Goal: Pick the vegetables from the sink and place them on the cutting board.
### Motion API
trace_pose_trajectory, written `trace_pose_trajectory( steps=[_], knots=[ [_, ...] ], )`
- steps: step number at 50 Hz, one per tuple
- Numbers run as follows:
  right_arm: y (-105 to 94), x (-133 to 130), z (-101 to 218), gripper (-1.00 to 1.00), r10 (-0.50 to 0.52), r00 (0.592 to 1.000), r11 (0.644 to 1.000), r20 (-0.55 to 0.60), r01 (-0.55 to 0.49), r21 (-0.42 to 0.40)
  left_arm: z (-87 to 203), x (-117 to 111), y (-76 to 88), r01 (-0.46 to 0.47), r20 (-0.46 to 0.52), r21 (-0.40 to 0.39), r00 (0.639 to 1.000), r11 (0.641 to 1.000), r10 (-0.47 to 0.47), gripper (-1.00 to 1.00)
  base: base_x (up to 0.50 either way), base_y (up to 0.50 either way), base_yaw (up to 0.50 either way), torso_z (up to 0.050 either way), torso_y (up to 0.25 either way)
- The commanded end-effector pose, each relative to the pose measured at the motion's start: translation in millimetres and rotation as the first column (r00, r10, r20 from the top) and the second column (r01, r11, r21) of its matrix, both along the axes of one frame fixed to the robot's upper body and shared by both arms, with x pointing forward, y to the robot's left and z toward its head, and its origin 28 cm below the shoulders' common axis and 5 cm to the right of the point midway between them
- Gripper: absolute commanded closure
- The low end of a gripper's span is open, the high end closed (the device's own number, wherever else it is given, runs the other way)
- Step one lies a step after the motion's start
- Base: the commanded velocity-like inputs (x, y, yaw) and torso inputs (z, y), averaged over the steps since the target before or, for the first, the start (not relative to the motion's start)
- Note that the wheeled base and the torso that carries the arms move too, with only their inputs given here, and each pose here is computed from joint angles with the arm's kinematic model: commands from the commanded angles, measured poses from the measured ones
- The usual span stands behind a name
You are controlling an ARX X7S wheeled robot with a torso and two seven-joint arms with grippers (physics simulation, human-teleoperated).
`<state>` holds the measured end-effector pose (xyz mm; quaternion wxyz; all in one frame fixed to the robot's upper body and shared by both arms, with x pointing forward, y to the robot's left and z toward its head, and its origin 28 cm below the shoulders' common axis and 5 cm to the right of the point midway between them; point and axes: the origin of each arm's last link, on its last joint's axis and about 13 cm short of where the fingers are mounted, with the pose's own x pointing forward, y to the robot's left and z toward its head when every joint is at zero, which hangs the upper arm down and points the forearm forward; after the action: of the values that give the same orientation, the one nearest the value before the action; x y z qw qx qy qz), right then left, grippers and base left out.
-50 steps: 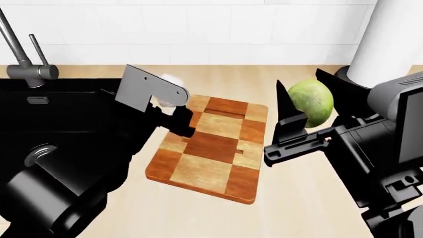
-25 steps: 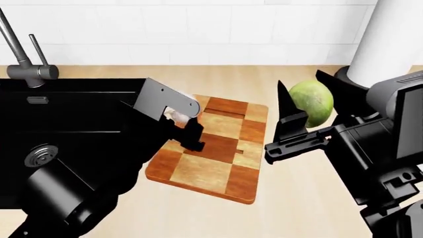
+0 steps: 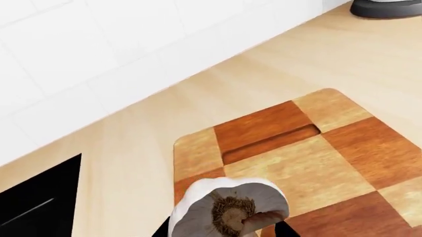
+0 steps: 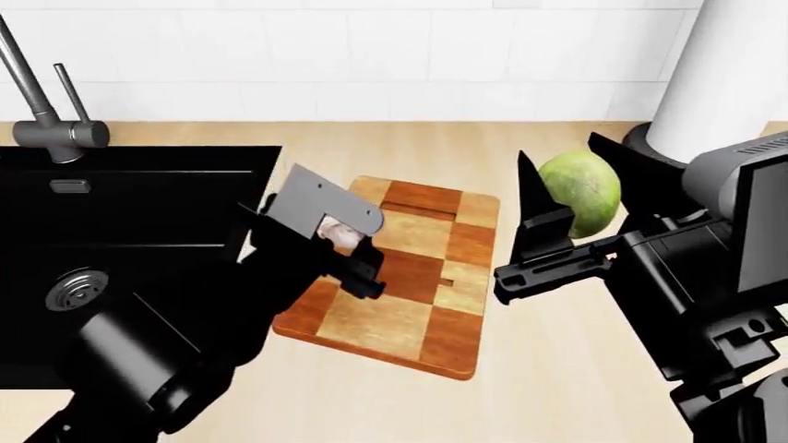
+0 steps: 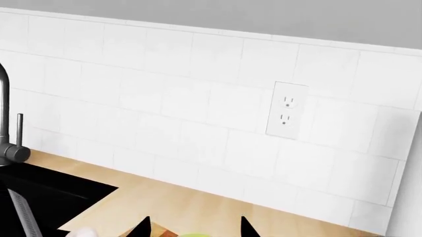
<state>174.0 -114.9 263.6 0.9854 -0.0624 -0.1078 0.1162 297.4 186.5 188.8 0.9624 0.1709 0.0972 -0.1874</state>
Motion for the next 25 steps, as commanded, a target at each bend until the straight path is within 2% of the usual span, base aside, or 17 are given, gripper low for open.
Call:
trace_pose_trajectory(
  steps=[1,7,8,25],
  knots=[
    [-0.9,0.7,0.9,1.0,-0.007,1.0,1.0,0.013,0.007,-0.006,-2.6,0.1,-1.0,0.002,-0.019,0.004,1.0,1.0,-0.002,1.0,0.0,0.0,0.0,0.0,0.0],
    [-0.8,1.2,0.5,1.0,-0.005,1.0,1.0,0.012,0.005,-0.004,-0.9,-1.9,-1.4,0.012,-0.01,0.001,1.0,1.0,-0.012,1.0,0.0,0.0,0.0,0.0,0.0],
    [-0.8,1.3,0.4,1.0,-0.005,1.0,1.0,0.011,0.005,-0.003,-0.7,-2.6,-1.4,0.015,-0.005,0.003,1.0,1.0,-0.015,-1.0,0.0,0.0,0.0,0.0,0.0],
    [-1.6,1.7,-0.9,1.0,-0.005,1.0,1.0,0.01,0.005,0.005,1.3,-3.2,-1.8,0.018,0.018,0.001,1.0,1.0,-0.018,-1.0,0.0,0.0,0.0,0.0,0.0]
  ],
)
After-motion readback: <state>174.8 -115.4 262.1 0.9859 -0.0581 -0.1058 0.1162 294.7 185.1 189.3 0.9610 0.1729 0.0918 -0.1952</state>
